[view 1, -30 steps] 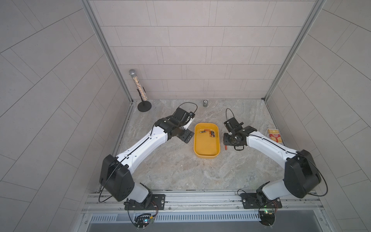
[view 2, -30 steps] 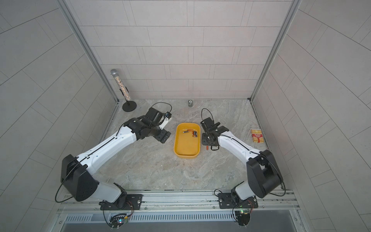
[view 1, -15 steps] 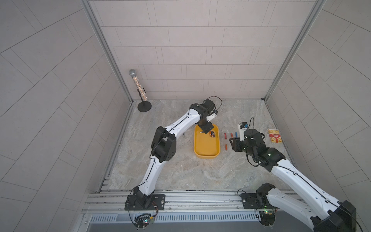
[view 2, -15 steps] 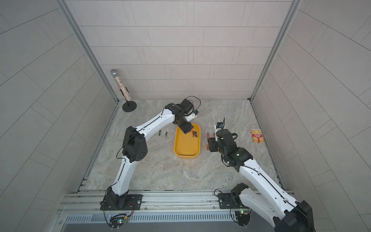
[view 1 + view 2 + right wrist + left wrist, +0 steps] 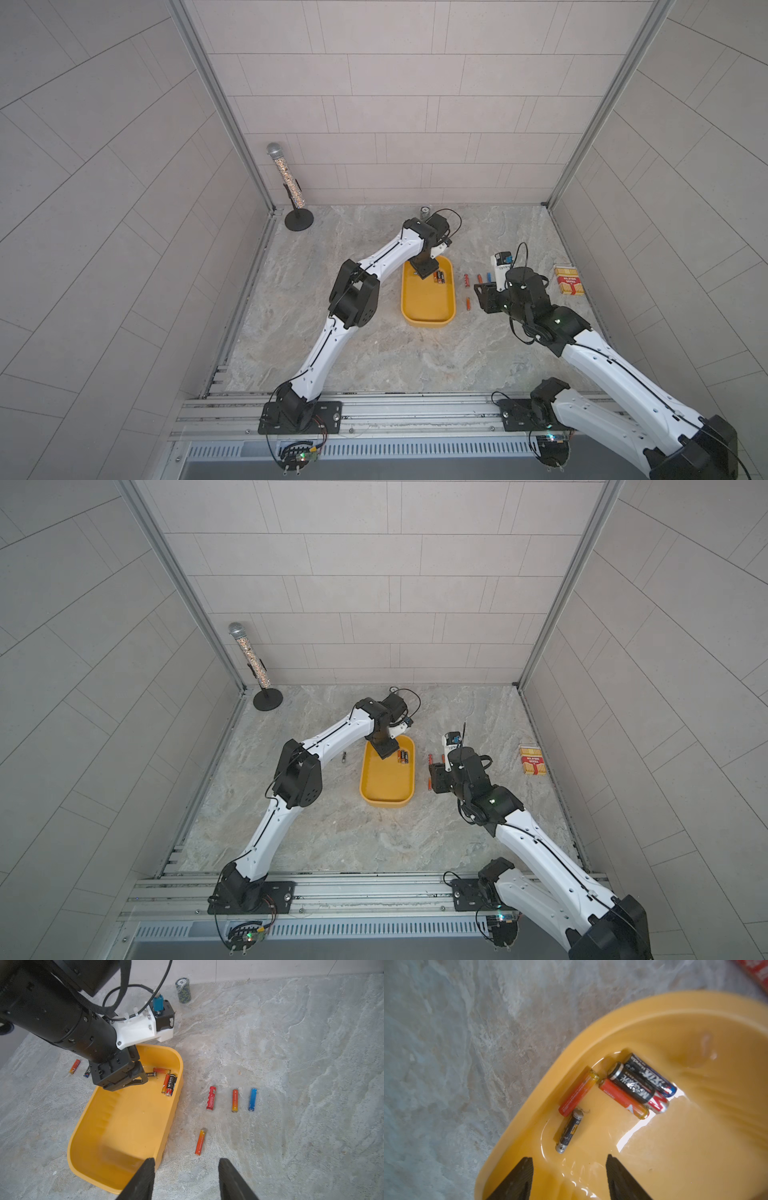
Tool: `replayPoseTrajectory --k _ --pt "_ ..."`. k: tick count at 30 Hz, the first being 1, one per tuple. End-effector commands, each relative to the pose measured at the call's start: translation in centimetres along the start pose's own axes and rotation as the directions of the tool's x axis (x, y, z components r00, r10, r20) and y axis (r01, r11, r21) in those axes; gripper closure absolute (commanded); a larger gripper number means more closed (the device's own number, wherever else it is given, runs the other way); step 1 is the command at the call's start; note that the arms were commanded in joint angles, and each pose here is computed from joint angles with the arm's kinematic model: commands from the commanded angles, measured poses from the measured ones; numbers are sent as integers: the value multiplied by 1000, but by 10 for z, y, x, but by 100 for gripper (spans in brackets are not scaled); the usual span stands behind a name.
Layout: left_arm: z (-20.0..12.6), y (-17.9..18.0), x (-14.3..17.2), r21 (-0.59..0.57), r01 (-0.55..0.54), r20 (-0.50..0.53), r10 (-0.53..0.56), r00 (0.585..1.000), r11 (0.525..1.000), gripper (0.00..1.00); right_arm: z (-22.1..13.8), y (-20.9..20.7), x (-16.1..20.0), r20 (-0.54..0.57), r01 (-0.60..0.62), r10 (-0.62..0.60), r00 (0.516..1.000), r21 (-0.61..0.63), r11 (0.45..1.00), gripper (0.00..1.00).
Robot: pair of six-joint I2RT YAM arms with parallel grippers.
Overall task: Take the batteries out of the storage box
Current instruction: Pick up the battery from the storage box.
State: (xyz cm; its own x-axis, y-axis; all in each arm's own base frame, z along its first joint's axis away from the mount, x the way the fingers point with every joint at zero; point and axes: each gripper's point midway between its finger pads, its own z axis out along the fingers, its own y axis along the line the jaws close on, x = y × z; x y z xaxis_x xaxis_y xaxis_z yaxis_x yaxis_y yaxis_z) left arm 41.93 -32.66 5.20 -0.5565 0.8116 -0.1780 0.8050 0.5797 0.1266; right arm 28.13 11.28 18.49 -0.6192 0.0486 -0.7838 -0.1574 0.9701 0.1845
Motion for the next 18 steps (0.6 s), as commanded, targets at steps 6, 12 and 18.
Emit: replayPoseTrajectory --k 6,12,18 --pt "23 -11 7 36 -35 -49 36 998 999 39 -5 -3 -4 26 21 -22 999 17 1000 47" --pt "35 -10 6 30 -29 -52 31 998 999 43 -5 -3 -5 28 20 -20 999 16 1000 47" --pt "43 -15 10 49 -22 -66 25 998 999 62 -6 -5 -5 31 27 -28 999 27 999 47"
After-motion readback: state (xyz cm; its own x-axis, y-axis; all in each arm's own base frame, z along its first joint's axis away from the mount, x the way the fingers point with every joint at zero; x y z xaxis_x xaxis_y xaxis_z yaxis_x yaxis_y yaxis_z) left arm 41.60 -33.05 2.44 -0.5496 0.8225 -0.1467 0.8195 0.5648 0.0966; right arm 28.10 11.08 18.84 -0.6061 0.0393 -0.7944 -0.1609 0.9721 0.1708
